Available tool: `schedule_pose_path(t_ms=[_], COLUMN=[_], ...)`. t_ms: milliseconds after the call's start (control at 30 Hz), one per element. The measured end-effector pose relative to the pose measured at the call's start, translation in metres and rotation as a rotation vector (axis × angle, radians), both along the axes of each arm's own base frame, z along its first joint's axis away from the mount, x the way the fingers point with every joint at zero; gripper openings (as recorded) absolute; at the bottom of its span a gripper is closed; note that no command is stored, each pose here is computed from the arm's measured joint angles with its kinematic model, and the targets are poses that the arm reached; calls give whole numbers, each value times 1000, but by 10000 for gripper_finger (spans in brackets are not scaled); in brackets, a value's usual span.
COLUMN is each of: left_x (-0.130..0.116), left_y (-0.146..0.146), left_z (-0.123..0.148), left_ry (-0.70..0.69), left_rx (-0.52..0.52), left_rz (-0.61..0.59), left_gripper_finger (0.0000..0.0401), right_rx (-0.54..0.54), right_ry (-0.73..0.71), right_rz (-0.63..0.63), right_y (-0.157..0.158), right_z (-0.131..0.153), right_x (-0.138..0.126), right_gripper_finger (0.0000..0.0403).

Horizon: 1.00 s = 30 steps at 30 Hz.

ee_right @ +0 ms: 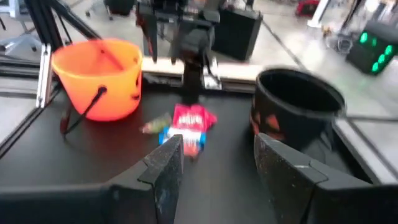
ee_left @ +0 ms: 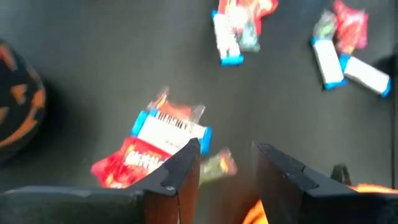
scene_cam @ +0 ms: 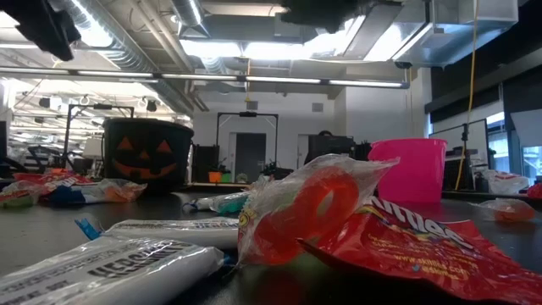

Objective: Sort candy
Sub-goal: Put the white chocolate bar into the black bucket

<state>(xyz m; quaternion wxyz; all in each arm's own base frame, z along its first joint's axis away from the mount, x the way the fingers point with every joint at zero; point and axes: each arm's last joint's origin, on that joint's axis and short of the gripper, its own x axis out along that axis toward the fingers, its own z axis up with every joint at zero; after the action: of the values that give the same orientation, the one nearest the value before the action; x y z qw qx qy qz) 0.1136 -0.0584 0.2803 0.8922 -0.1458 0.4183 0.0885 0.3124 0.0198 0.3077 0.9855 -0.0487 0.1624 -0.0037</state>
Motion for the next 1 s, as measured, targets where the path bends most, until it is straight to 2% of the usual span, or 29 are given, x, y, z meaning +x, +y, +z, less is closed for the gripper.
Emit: schedule_pose_path(t_ms=[100,267,433,600,800,900,1000], left_x=[3,13,28,36,38,38,38], left_y=[6,14,16,21,27,28,29], left_z=[-9,-21,-23,-18,-18,-18,-18], left_ry=[-86,-146,-263,-343,-343,-341,-340], left_rx=[9,79,91,114,120,122,124], left_rz=[19,13,-83,-128,-143,-147,-139], left_gripper_finger=[134,134,134,134,134,134,133], right_rx=[23,95,217,276,469,544,622], right_ry=[137,474,723,868,1017,1095,1206], right_rz=[-54,-236,-304,-306,-536,-586,-620], right_y=[-2,-6,-3,9,13,14,15], right_z=[-8,-32,-47,-52,-57,-61,-77], right_x=[-14,-40,-60,-74,-91,-97,-107], right_gripper_finger=[193,193,193,193,193,193,193])
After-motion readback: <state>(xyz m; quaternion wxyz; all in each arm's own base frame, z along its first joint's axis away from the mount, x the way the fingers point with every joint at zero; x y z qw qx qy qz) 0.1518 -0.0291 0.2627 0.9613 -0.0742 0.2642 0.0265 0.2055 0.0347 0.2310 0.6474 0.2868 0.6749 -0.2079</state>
